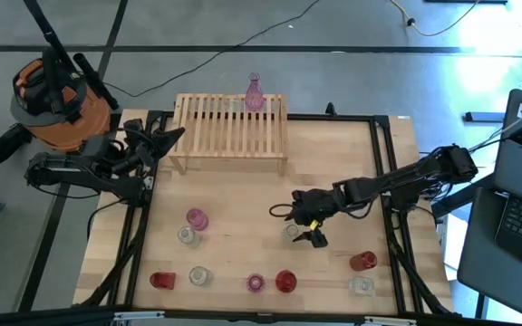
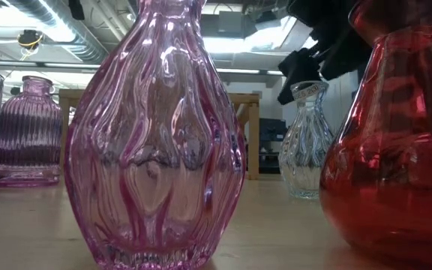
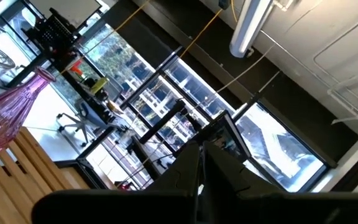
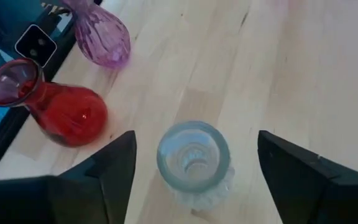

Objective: Sort vases onto shelf
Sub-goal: Put the transparent vase on the shelf aligned with the other transparent vase on the right

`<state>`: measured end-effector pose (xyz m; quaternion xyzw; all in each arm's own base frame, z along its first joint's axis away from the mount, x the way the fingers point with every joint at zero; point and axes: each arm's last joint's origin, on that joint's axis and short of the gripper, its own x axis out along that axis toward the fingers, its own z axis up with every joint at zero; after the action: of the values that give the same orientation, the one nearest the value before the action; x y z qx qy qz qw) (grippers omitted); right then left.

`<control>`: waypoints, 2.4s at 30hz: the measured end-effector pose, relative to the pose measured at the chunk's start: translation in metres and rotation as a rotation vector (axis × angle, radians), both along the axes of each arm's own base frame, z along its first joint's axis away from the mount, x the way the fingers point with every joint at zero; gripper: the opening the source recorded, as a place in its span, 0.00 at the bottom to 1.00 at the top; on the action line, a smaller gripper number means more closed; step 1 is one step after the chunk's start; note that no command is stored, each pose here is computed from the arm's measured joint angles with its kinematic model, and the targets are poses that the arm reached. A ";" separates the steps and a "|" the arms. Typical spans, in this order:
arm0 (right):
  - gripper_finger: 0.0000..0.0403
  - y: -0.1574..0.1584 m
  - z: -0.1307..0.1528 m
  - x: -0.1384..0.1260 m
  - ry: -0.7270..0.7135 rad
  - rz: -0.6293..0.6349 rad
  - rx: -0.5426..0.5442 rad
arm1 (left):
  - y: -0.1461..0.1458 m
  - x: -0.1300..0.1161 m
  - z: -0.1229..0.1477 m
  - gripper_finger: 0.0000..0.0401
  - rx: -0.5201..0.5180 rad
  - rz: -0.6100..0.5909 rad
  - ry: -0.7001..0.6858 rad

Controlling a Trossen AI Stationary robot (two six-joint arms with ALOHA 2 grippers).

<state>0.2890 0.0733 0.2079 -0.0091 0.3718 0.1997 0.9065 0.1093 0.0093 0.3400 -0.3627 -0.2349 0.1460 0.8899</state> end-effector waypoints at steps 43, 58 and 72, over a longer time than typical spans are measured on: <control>0.28 -0.096 0.146 0.074 -0.343 -0.042 -0.242 | 0.001 0.000 0.000 0.04 0.029 0.048 0.026; 0.28 -0.227 0.177 0.173 -0.433 -0.388 -0.220 | 0.001 0.000 0.000 0.04 0.041 0.053 0.032; 0.28 -0.270 0.141 0.173 -0.295 -0.533 -0.129 | 0.001 0.000 0.000 0.04 0.062 0.061 0.042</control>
<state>0.4620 -0.1965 0.3488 0.0025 0.2375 -0.0727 0.9687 0.1094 0.0102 0.3397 -0.3247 -0.2314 0.1732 0.9006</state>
